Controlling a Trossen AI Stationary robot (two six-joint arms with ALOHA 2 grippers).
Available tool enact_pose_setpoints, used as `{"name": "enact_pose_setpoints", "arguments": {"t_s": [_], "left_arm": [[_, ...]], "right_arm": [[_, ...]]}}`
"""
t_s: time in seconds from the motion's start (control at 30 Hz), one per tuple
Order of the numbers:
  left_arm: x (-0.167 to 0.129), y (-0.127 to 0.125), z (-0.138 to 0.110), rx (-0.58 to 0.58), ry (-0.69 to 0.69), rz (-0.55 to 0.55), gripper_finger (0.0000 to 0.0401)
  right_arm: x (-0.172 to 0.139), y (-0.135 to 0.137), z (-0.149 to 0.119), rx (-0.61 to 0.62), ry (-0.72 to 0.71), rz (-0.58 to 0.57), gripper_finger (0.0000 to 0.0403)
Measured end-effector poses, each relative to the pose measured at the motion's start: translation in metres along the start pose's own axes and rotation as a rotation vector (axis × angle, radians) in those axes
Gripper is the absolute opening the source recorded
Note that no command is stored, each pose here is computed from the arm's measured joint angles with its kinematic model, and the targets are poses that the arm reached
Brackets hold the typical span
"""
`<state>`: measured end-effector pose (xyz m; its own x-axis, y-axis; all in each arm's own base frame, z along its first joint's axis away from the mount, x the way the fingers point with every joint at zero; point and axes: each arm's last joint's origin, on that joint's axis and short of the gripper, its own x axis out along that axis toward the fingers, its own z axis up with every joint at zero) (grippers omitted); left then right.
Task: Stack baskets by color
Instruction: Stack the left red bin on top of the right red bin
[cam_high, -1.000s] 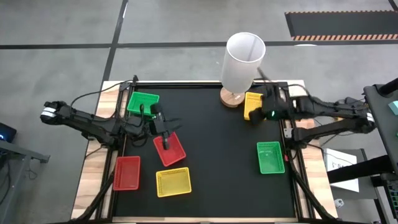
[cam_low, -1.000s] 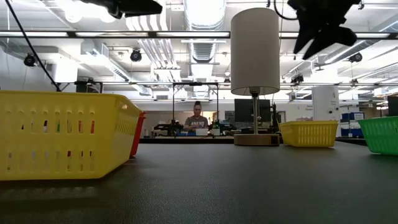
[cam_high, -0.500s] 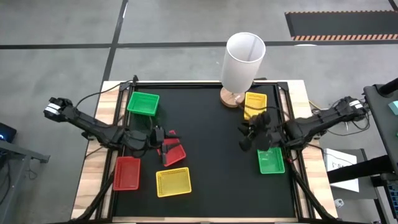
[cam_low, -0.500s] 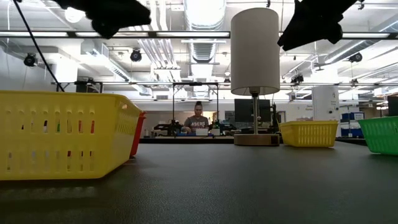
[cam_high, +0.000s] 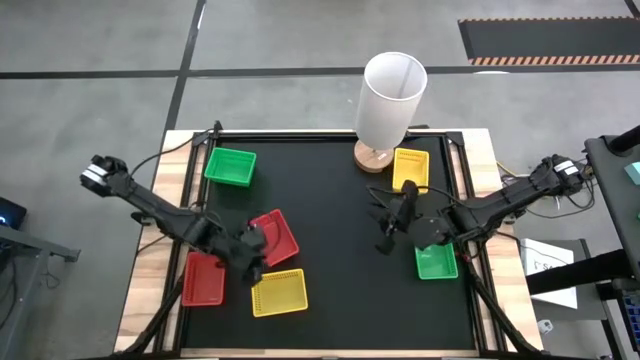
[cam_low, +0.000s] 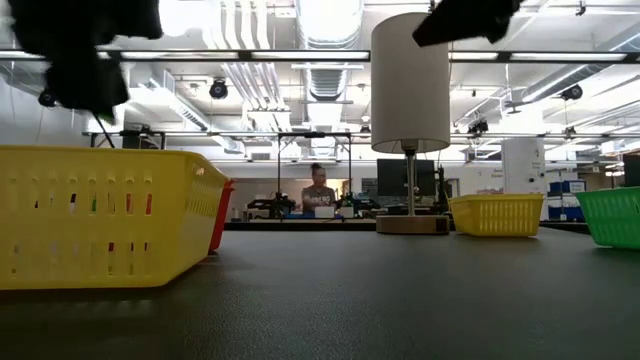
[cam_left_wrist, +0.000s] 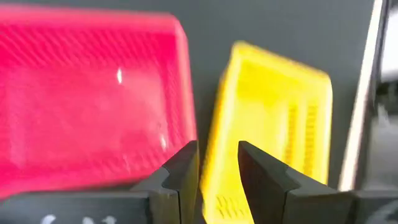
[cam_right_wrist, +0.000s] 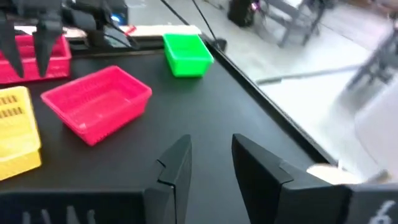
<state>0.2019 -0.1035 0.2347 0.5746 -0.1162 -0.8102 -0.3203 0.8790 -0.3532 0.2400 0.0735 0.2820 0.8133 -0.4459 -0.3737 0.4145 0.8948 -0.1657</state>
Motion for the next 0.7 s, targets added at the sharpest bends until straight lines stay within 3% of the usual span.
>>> {"name": "enact_pose_setpoints", "arguments": {"t_s": [0.17, 0.47, 0.7], "left_arm": [[0.007, -0.014, -0.008, 0.025, 0.21, 0.007, 0.0097], [0.005, -0.029, -0.012, 0.123, 0.307, 0.001, 0.0097], [-0.008, -0.041, -0.024, 0.092, 0.42, -0.036, 0.0097]], "right_arm": [[-0.001, 0.004, 0.01, -0.03, -0.069, 0.098, 0.0136], [0.007, 0.019, 0.005, -0.21, -0.118, 0.309, 0.0199], [0.01, 0.022, 0.004, -0.265, -0.142, 0.316, 0.0203]]}}
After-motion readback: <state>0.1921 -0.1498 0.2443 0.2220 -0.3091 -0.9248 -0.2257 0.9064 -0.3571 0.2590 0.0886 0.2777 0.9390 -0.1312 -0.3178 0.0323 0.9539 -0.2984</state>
